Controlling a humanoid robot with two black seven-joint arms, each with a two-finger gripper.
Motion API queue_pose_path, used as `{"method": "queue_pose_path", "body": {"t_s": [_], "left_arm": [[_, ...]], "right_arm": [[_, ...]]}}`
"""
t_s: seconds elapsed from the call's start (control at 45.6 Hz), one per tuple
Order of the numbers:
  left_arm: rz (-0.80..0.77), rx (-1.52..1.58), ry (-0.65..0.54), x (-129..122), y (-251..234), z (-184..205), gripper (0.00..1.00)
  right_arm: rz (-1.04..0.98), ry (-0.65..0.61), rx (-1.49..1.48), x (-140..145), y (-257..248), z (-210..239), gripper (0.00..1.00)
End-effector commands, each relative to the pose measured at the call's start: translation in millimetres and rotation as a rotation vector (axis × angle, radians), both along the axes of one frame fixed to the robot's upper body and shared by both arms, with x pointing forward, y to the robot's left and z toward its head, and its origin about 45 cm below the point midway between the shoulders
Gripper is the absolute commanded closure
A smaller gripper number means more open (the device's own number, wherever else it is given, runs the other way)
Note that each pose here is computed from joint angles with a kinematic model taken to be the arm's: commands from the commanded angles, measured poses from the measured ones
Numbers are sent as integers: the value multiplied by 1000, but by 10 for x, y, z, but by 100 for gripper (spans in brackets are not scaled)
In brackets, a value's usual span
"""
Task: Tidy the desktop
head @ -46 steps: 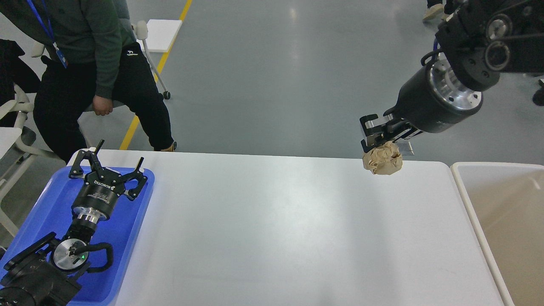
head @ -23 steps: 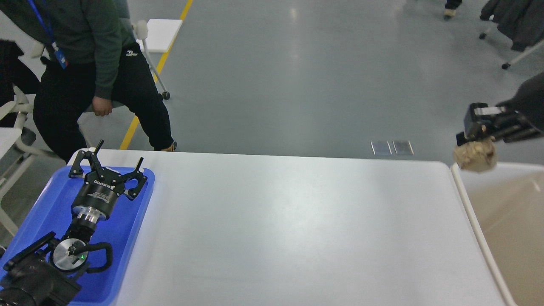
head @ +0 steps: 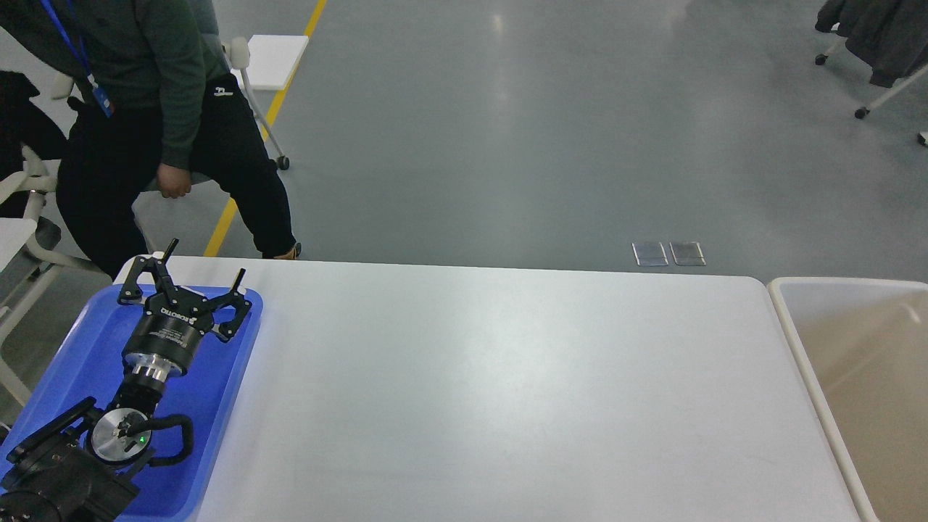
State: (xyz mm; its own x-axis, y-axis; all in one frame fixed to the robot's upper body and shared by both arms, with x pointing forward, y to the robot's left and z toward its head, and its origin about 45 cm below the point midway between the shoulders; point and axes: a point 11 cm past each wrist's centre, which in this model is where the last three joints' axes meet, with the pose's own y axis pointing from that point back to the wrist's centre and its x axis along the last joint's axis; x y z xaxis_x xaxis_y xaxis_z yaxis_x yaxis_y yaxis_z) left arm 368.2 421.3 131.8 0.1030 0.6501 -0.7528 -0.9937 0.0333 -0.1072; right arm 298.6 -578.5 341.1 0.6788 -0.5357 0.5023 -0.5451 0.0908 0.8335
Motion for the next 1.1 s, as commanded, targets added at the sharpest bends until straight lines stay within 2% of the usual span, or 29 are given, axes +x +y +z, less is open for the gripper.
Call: {"method": "queue_pose_path", "body": {"t_s": [0.0,0.219,0.438,0.592,1.074], "left_arm": [[1,0,-1,0,2,1,1],[0,0,-1,5,-1,5,1],[0,0,-1,5,-1,5,1],[0,0,0,0,0,0,1],[1,0,-2,5,0,6,1]], "right_arm": [[-236,-30,-58,-427,-806,-443,100],[-348,-49,-122,-452,-1015,-1256,100],[-326,-10,-133,-368,-717,-1859,100],[-314,-7,-115,-328,-621,-1955,100],[-326,14,-77,-437,-503,-2211,100]]}}
